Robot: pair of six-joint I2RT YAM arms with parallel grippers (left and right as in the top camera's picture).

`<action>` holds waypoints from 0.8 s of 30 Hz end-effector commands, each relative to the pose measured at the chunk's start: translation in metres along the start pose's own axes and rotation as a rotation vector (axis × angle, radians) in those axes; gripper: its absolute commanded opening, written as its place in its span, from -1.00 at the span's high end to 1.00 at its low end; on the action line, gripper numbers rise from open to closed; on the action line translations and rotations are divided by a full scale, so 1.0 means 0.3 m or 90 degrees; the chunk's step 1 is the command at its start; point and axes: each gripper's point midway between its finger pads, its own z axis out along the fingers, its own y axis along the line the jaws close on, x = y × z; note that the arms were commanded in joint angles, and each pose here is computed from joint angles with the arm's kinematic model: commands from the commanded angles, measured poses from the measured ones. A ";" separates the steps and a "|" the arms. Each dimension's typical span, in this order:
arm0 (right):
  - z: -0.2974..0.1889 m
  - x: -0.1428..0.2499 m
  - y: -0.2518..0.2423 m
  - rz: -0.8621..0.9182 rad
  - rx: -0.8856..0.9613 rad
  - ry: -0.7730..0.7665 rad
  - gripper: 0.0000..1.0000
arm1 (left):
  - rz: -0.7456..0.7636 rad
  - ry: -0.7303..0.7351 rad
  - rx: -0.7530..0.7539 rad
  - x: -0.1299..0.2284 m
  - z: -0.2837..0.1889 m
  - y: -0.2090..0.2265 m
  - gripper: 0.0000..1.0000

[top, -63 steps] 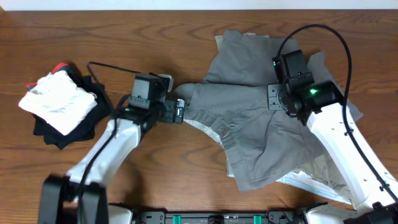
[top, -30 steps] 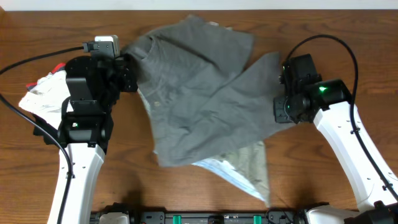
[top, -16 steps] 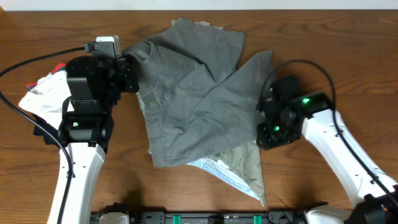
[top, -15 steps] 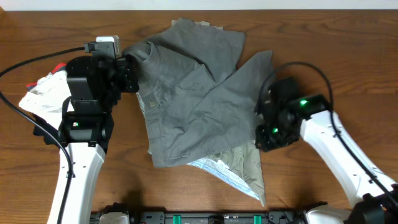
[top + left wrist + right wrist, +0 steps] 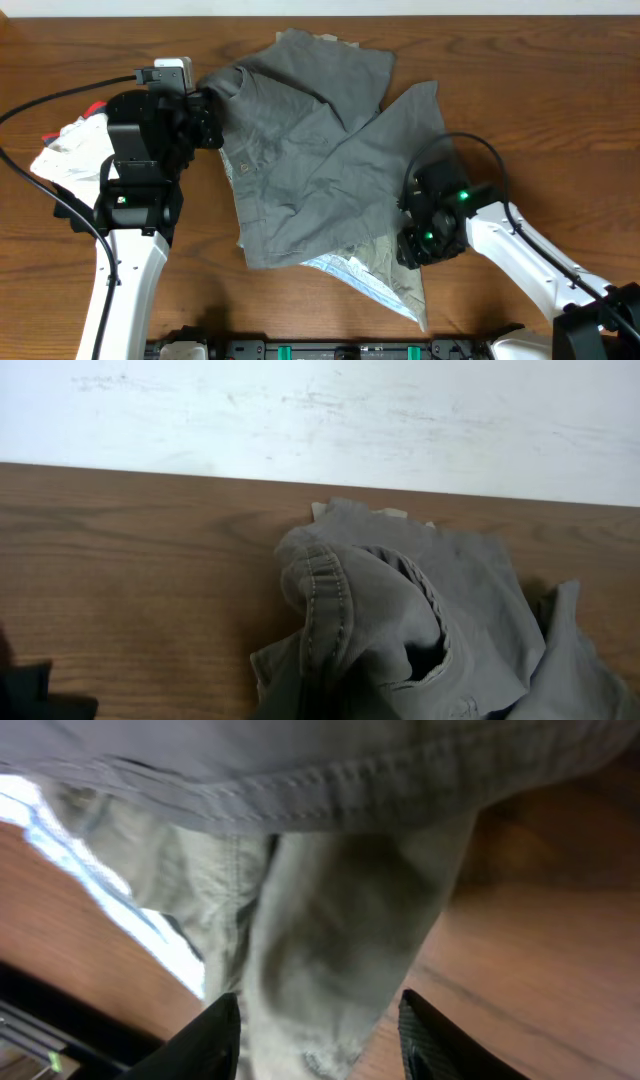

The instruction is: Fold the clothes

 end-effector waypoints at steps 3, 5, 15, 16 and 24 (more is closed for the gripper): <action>0.039 0.017 0.004 0.035 -0.012 -0.004 0.52 | -0.003 -0.012 0.009 -0.024 -0.009 -0.010 0.88; 0.038 0.001 0.007 0.039 -0.014 -0.016 0.97 | -0.003 -0.012 0.009 -0.024 -0.009 -0.010 0.88; -0.298 -0.123 -0.402 0.397 0.290 -0.183 0.98 | -0.003 -0.011 0.009 -0.023 -0.010 -0.010 0.88; -0.378 -0.130 -0.450 0.437 0.304 -0.206 0.98 | -0.003 -0.011 0.009 -0.023 -0.010 -0.010 0.88; -0.758 -0.060 -0.714 0.665 0.321 -0.332 0.98 | -0.001 0.000 0.007 -0.009 -0.009 -0.008 0.88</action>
